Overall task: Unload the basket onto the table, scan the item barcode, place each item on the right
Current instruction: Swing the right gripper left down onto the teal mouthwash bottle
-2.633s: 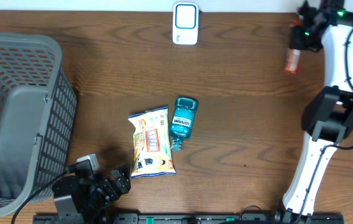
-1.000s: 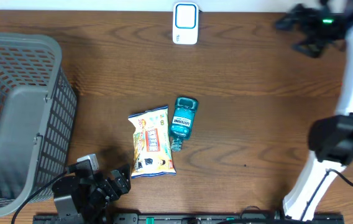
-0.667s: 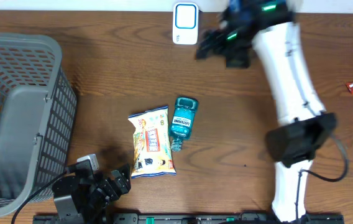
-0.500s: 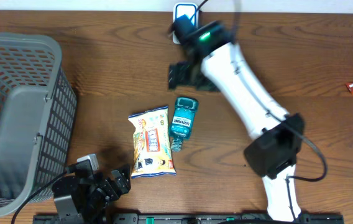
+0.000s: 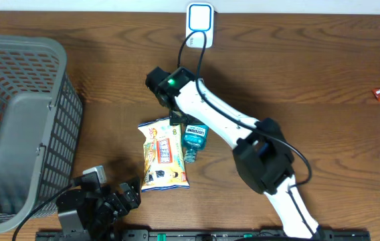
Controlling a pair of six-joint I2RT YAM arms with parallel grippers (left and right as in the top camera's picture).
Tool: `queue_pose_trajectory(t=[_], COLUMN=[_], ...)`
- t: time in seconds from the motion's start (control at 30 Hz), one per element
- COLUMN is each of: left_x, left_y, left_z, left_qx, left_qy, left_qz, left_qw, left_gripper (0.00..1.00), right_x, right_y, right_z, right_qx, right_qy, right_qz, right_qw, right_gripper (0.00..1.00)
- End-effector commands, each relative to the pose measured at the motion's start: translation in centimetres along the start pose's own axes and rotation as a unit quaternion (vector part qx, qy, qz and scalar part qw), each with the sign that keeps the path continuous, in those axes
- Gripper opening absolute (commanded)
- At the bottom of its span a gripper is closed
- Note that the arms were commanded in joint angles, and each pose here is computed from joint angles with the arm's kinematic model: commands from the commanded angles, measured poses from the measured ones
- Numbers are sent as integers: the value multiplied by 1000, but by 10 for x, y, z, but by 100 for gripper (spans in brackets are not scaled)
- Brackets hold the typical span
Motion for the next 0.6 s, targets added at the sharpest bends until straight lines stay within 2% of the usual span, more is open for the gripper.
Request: queue_pose_trajectory(t=[0.0, 0.17, 0.57], left_x=[10, 10, 10], left_y=[1, 1, 1], left_z=[1, 1, 1], left_qx=[0, 0, 0], left_qy=[20, 20, 20], left_qz=[-1, -1, -1], left_qw=[1000, 1000, 1000], left_gripper=[99, 98, 99], right_x=[6, 16, 33], right_y=[-3, -3, -19], right_z=[33, 53, 53], right_qx=[48, 68, 99], right_qy=[4, 25, 70], right_qz=[-3, -23, -33], right_qw=[999, 997, 992], right_gripper=[90, 90, 71])
Point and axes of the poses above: each gripper's point midway between its finger pads, its own z axis out along the fingers, its own y axis along the line the jaws close on, x = y × z, the point moved 1 cm from there along -z, back along the fingers, and after that the axes turned 7 degrees about z, right-handed, at the moved point
